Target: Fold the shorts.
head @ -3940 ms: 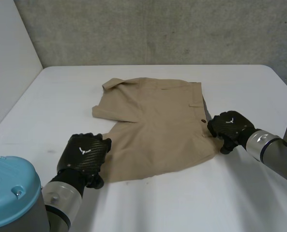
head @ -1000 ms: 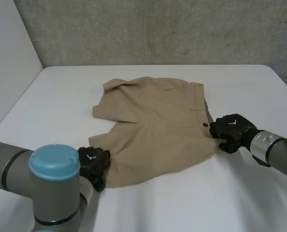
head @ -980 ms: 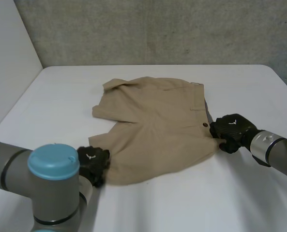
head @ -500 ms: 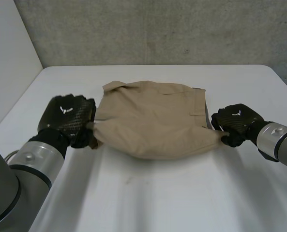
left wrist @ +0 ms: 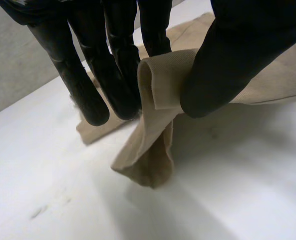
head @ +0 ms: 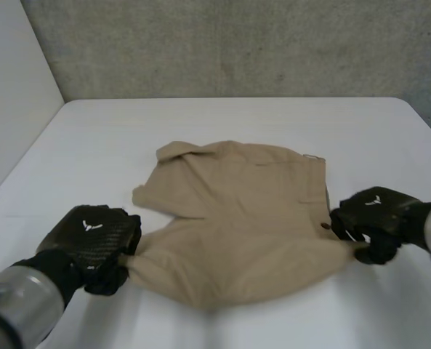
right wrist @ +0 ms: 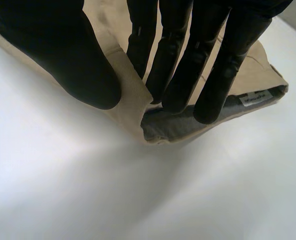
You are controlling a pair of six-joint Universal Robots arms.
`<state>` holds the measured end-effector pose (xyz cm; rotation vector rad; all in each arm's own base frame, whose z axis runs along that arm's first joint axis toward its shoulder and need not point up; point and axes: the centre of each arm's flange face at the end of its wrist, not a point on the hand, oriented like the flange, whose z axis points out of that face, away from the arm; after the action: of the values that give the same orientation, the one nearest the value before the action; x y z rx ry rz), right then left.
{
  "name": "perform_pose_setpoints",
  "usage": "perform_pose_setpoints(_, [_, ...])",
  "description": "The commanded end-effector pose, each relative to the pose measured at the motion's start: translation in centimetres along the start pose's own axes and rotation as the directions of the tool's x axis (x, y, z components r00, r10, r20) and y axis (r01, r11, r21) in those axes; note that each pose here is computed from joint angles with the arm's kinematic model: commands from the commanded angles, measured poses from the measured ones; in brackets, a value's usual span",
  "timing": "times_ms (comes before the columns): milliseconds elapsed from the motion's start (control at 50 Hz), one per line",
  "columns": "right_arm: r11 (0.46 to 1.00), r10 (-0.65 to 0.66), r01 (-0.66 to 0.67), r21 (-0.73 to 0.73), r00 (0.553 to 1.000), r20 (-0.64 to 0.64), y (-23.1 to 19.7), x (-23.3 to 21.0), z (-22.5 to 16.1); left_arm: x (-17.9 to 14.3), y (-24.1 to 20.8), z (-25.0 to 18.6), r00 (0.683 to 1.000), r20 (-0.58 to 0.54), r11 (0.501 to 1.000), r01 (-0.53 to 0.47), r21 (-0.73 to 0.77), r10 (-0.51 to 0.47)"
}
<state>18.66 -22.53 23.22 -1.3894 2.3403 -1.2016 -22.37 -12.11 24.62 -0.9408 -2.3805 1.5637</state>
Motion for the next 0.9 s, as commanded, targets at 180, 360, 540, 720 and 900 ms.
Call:
perform_pose_setpoints(180, [0.999,-0.031,0.03,-0.041,0.999,-0.024,1.2,1.3,-1.5,-1.8,0.6,3.0,0.995,-0.061,0.993,0.071,-0.091,-0.077])
perform_pose_setpoints(360, [1.0,0.017,-0.017,0.003,0.995,-0.097,1.3,4.3,4.5,-3.3,-0.9,11.7,0.997,-0.039,0.996,0.066,-0.051,-0.069])
perform_pose_setpoints(540, [0.994,-0.02,0.05,0.093,0.957,-0.291,-1.5,6.2,9.8,-4.9,-3.6,21.7,0.999,-0.016,0.997,0.049,0.06,-0.048])
perform_pose_setpoints(720, [0.976,-0.026,0.114,0.186,0.908,-0.419,-2.5,7.8,14.2,-5.6,-4.1,27.1,0.994,0.094,0.988,-0.062,0.14,0.049])
perform_pose_setpoints(900, [0.946,-0.03,0.202,0.255,0.834,-0.551,-2.4,9.4,17.6,-5.6,-3.1,31.1,0.976,0.169,0.956,-0.177,0.236,0.14])
